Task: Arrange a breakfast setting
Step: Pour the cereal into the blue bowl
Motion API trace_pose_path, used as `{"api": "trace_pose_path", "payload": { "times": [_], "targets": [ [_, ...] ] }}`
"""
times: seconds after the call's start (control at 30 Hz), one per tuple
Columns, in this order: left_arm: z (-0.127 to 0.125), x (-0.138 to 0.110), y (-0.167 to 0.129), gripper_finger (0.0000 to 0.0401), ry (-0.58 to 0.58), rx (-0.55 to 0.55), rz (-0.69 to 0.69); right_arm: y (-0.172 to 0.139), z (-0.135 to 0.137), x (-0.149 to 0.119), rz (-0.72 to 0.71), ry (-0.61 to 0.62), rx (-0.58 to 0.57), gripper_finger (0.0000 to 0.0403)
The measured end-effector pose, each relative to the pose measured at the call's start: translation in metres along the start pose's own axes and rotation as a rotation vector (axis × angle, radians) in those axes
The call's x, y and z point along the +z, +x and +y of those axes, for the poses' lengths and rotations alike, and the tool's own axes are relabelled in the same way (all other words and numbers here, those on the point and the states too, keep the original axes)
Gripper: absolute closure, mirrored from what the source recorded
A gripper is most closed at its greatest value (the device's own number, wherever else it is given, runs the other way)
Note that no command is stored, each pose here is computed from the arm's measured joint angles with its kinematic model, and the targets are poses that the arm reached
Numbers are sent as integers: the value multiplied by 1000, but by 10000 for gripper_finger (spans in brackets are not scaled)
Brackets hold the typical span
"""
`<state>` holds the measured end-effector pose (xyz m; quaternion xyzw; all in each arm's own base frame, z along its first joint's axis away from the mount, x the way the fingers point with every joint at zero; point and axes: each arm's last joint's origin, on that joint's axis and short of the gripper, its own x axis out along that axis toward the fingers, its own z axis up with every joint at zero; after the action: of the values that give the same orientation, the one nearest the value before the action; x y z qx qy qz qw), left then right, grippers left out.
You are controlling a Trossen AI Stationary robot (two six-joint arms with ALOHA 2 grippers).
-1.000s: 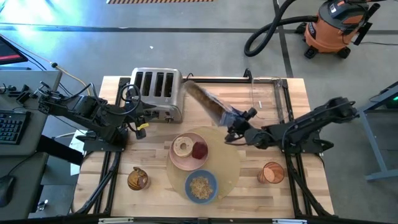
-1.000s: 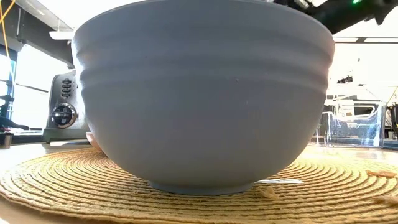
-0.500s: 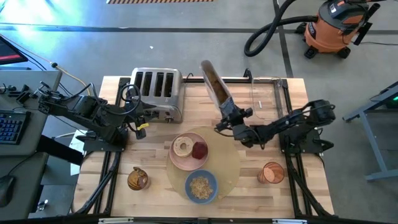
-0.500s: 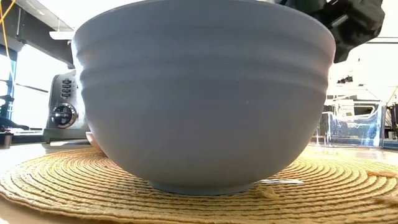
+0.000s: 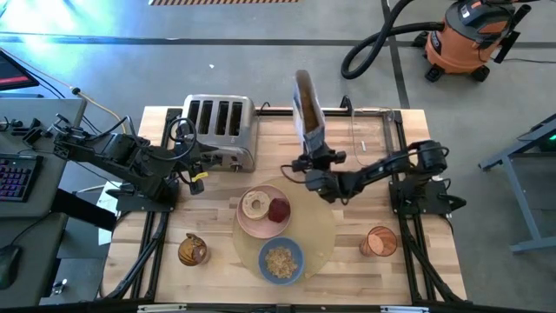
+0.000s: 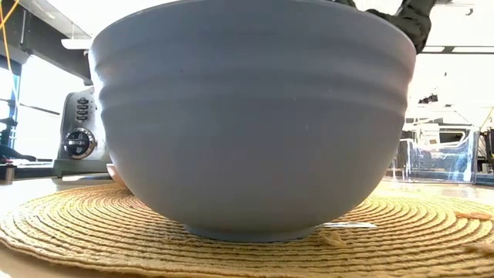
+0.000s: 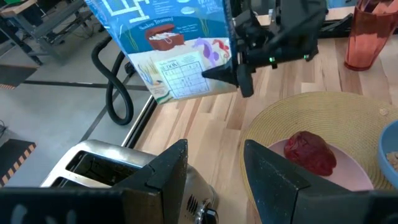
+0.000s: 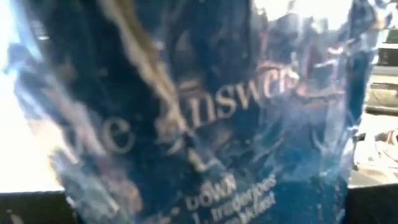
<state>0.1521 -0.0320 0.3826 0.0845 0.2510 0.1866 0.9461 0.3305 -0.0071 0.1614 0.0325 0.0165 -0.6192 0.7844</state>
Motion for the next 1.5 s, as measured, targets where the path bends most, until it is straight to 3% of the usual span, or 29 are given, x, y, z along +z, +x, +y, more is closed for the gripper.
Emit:
{"api": "trace_pose_path", "payload": {
  "times": [0.37, 0.7, 0.97, 1.5],
  "targets": [
    [0, 0, 0, 252, 1, 0, 1, 13, 31, -20, -66, 64, -160, 158],
    [0, 0, 0, 252, 0, 0, 0, 33, 33, -49, -40, 170, -149, 158],
    [0, 0, 0, 252, 0, 0, 0, 46, 29, -55, 18, 133, -122, 158],
    [0, 0, 0, 252, 0, 0, 0, 54, 19, -67, 122, 228, -100, 157]
  ]
}}
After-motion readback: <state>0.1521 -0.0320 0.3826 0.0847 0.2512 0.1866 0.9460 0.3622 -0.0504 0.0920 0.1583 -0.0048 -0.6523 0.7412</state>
